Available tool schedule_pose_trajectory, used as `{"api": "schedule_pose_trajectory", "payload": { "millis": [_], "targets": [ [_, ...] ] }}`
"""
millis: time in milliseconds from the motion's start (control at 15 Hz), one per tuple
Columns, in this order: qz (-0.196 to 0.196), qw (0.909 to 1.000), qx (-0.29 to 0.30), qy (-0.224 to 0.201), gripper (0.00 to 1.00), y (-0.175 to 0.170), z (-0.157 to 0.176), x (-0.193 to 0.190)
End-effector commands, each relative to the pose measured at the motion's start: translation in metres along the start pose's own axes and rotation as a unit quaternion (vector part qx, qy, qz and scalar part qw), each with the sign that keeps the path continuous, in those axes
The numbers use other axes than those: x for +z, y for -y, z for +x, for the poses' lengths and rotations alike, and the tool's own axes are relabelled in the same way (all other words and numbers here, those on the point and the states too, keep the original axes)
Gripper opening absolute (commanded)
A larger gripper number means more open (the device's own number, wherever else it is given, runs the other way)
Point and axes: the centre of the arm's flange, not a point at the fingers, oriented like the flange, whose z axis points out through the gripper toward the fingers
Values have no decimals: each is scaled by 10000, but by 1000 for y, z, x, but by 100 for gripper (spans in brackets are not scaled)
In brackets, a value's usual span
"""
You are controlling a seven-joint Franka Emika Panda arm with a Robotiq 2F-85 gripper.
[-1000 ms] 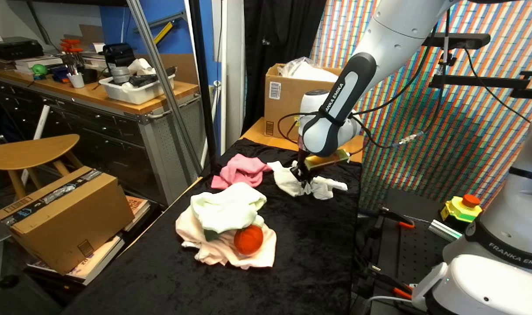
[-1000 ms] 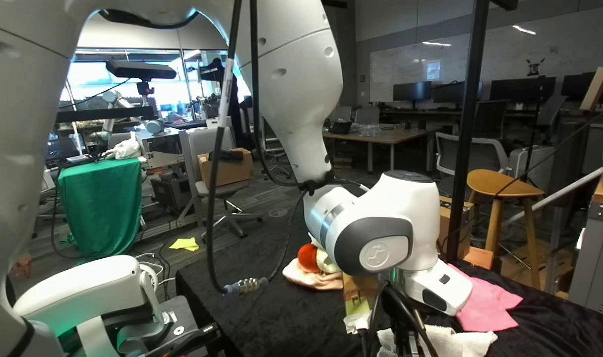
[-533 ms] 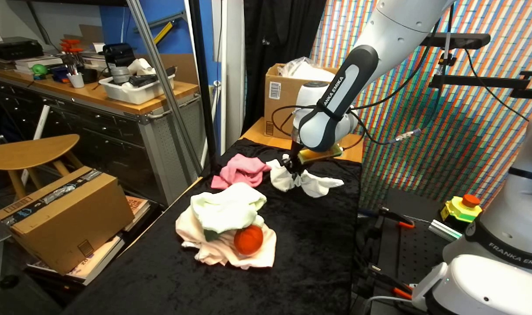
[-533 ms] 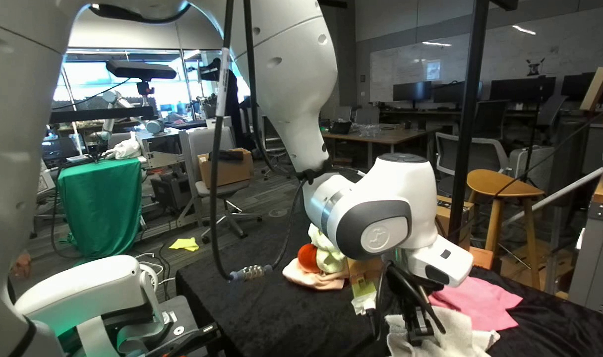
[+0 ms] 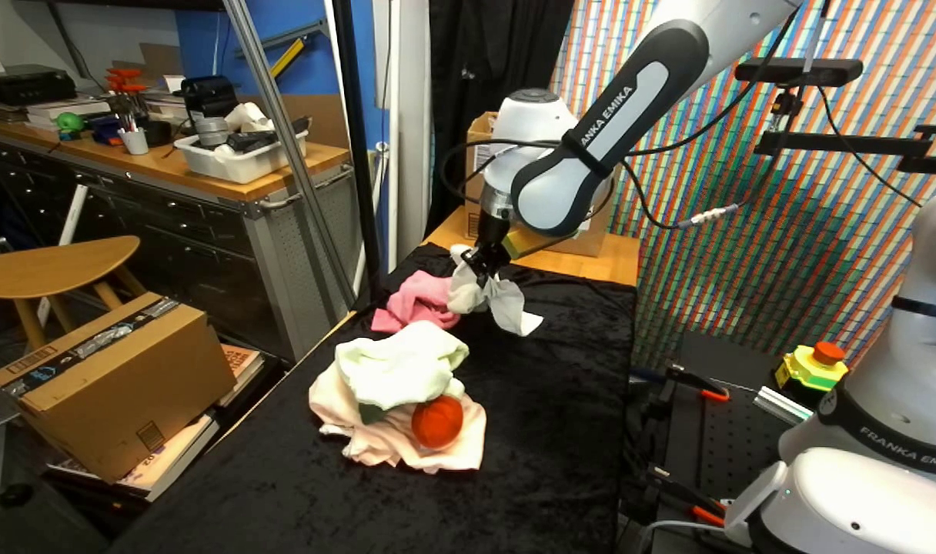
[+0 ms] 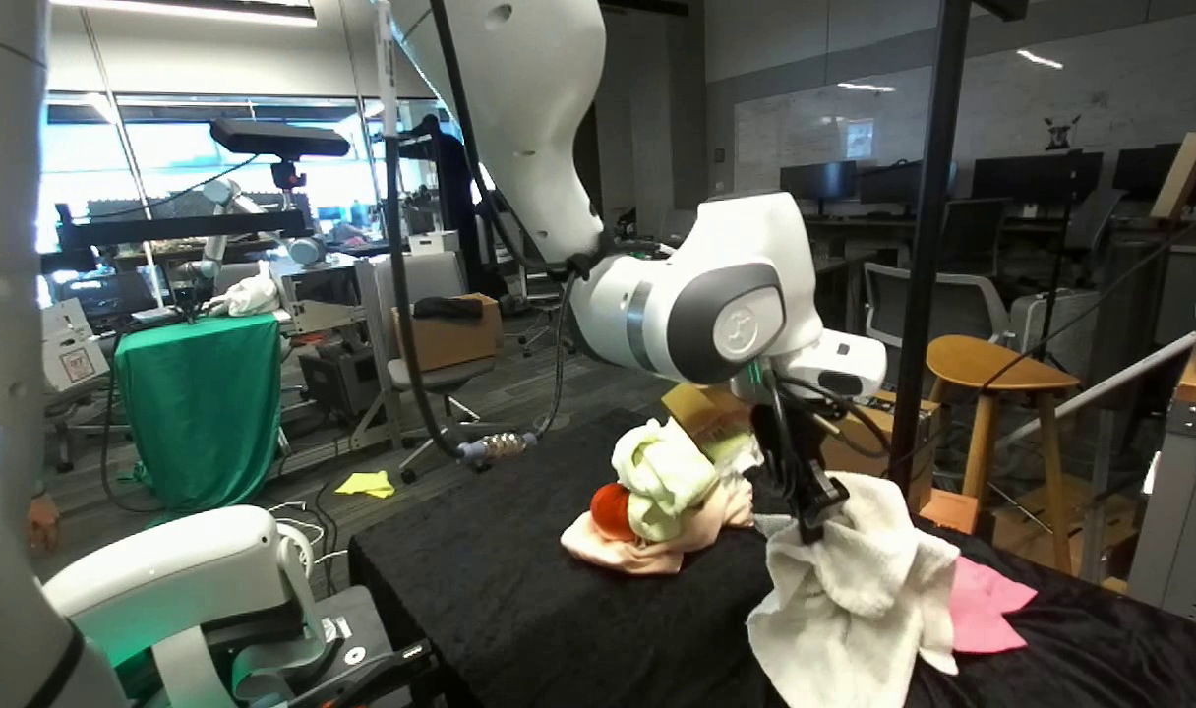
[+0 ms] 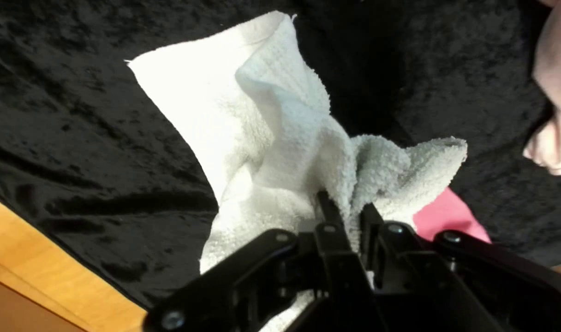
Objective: Pile all the objects in the middle of the table
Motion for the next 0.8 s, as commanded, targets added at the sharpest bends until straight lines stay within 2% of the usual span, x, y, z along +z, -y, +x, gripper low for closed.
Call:
{"api": "schedule_pose_trajectory", "payload": {
  "millis": [0,267,533,733],
  "targets": [
    [87,9951,-962,208,7,41,-4,-43],
    [169,9775,-1988,686,7,82,-16,-74],
    [137,9484,-2995,1033,7,111,-27,-99],
    [83,9269,-3535,1257,7,135,-33,-102]
  ]
}}
